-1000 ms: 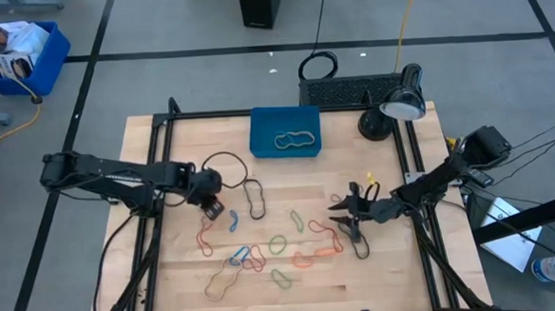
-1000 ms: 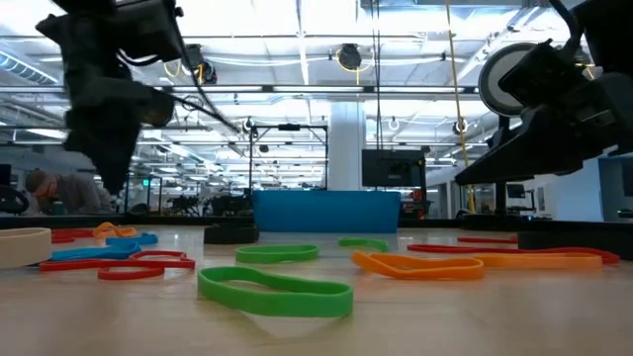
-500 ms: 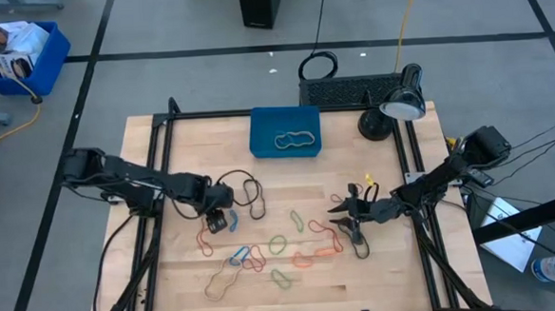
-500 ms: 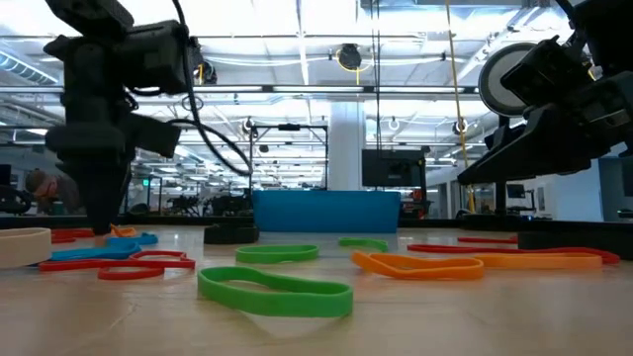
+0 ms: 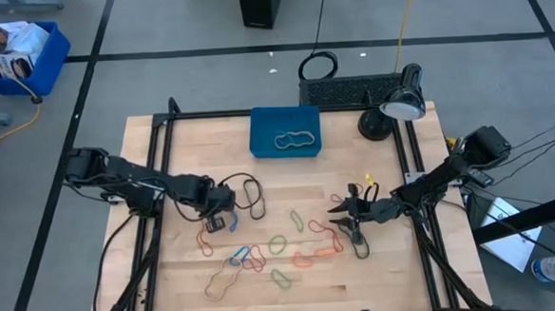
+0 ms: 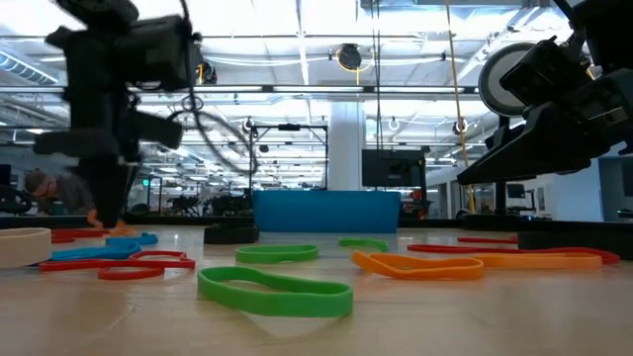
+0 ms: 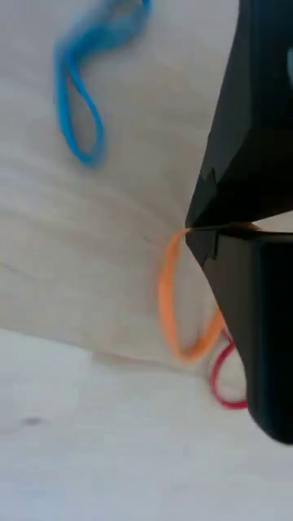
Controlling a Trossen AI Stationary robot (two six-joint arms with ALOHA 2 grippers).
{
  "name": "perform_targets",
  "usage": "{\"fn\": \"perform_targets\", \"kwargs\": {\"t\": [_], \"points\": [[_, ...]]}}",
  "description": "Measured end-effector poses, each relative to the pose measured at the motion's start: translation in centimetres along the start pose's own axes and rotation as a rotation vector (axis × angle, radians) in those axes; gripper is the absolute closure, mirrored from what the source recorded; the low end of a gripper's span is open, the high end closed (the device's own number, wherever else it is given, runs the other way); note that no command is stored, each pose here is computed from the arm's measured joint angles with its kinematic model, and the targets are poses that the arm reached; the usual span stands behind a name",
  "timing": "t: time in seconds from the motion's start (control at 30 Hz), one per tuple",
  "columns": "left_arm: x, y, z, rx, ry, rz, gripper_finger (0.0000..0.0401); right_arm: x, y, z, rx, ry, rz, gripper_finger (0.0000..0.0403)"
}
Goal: Pick and place rubber bands into bin
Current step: Put the orange rubber band into the blue bin
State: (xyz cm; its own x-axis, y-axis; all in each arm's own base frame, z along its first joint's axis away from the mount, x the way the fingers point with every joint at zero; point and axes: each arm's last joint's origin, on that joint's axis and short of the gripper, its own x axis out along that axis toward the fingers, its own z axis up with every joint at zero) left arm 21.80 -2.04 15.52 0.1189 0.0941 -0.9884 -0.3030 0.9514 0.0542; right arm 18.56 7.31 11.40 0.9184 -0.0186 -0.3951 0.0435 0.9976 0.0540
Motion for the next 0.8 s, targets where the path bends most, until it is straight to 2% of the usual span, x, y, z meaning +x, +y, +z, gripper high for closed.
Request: {"fn": "perform_targets", "kwargs": {"t": [0.13, 0.27, 0.37, 0.47, 0.63, 0.8], "points": [[-3.5, -0.6, 2.6, 0.055, -0.082, 0.017, 0.0394, 0.0, 0.0, 0.0, 0.001, -0.002, 0.000, 0.0277], [-8.3, -0.9, 6.7, 0.096, -0.321, 0.015, 0.0394, 0.0, 0.0, 0.0, -0.002, -0.003, 0.000, 0.0278], [-11.1, 0.1, 10.1, 0.109, -0.501, 0.048, 0.0396, 0.0, 0.0, 0.0, -0.006, -0.003, 0.000, 0.0277], [-12.6, 2.1, 13.3, 0.103, -0.651, 0.074, 0.0395, 0.0, 0.0, 0.1, -0.004, -0.008, 0.000, 0.0278], [-11.5, 6.6, 18.1, 0.082, -0.833, 0.046, 0.0397, 0.0, 0.0, 0.0, -0.009, -0.003, -0.001, 0.0279], [-7.6, 11.0, 20.6, 0.005, -0.824, 0.068, 0.0386, 0.0, 0.0, -0.2, -0.010, 0.016, -0.005, 0.0281]]}}
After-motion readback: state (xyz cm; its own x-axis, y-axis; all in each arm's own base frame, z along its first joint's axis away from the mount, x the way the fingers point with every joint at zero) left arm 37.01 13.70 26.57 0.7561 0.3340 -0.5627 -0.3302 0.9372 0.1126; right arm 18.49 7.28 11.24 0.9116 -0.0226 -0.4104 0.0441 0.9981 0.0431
